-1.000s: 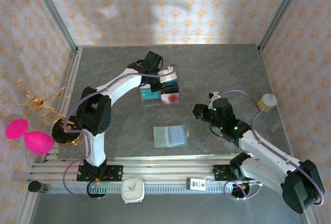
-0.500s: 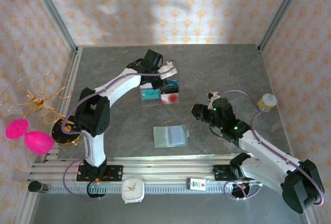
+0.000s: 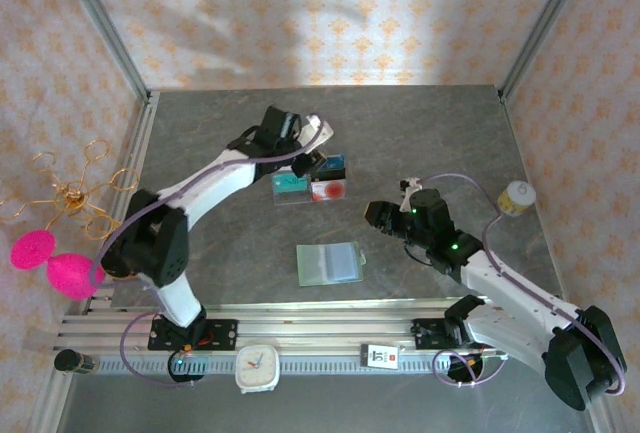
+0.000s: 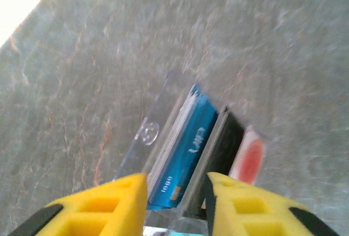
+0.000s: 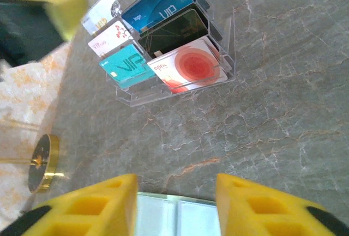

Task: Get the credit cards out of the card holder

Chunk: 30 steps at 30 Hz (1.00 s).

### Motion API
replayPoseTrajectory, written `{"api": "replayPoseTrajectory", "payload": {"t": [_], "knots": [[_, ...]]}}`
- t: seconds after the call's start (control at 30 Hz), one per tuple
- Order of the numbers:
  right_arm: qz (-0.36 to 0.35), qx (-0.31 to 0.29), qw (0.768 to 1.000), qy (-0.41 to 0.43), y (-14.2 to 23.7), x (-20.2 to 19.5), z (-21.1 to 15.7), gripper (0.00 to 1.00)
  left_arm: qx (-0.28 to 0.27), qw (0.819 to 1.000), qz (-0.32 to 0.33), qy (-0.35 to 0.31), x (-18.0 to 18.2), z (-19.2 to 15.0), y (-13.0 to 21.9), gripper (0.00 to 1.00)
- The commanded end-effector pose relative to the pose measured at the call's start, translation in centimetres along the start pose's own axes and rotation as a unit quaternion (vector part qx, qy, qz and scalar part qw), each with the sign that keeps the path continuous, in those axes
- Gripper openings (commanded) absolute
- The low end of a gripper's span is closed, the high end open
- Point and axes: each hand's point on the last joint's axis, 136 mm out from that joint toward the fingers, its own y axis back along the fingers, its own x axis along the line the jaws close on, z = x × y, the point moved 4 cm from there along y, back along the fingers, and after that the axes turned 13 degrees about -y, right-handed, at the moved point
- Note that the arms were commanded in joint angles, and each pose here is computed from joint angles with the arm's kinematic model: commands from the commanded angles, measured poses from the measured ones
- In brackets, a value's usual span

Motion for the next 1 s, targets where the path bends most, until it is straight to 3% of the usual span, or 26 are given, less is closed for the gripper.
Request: {"api": "replayPoseTrajectory", "payload": {"t": [0.0,0.07,0.2,0.3,0.37,0.5,0.53,0.57,0.77,0.97], "knots": [[0.000,-0.012,1.000,0.012,-0.3,-0.1,0.4,0.50,-0.189,0.977,0.029,0.090,0.4,6.1,4.8,0.73],[-0.004,-0.020,1.000,0.017,-0.3,-0.4,0.5,0.60,-0.225,0.964,0.039,0.139,-0.1,5.6,6.8,0.99],[-0.021,-0.059,0.998,0.018,0.1,-0.9,1.4,0.64,-0.266,0.935,0.091,0.217,-1.2,2.3,9.7,0.99],[-0.041,-0.119,0.992,0.011,0.8,-1.3,3.0,0.68,-0.243,0.911,0.208,0.262,-0.2,-2.3,11.3,0.99],[-0.061,-0.171,0.983,-0.006,1.5,-1.5,4.4,0.71,-0.216,0.873,0.313,0.306,1.7,-5.5,12.9,0.99],[-0.076,-0.222,0.972,-0.018,2.6,-1.1,6.1,0.76,-0.156,0.821,0.448,0.318,4.6,-10.6,14.7,0.99],[-0.080,-0.232,0.969,-0.020,2.8,-1.1,6.4,0.84,-0.137,0.810,0.470,0.322,5.3,-11.6,14.8,0.99],[-0.082,-0.242,0.966,-0.021,3.0,-0.9,6.8,1.00,-0.118,0.805,0.481,0.328,6.0,-12.8,14.6,0.99],[-0.120,-0.303,0.945,-0.028,4.1,-1.6,8.3,1.00,-0.037,0.814,0.501,0.290,7.4,-16.0,13.3,0.99],[-0.149,-0.340,0.928,-0.027,4.9,-2.0,9.3,1.00,0.017,0.788,0.561,0.252,8.0,-19.6,14.4,0.99]]}}
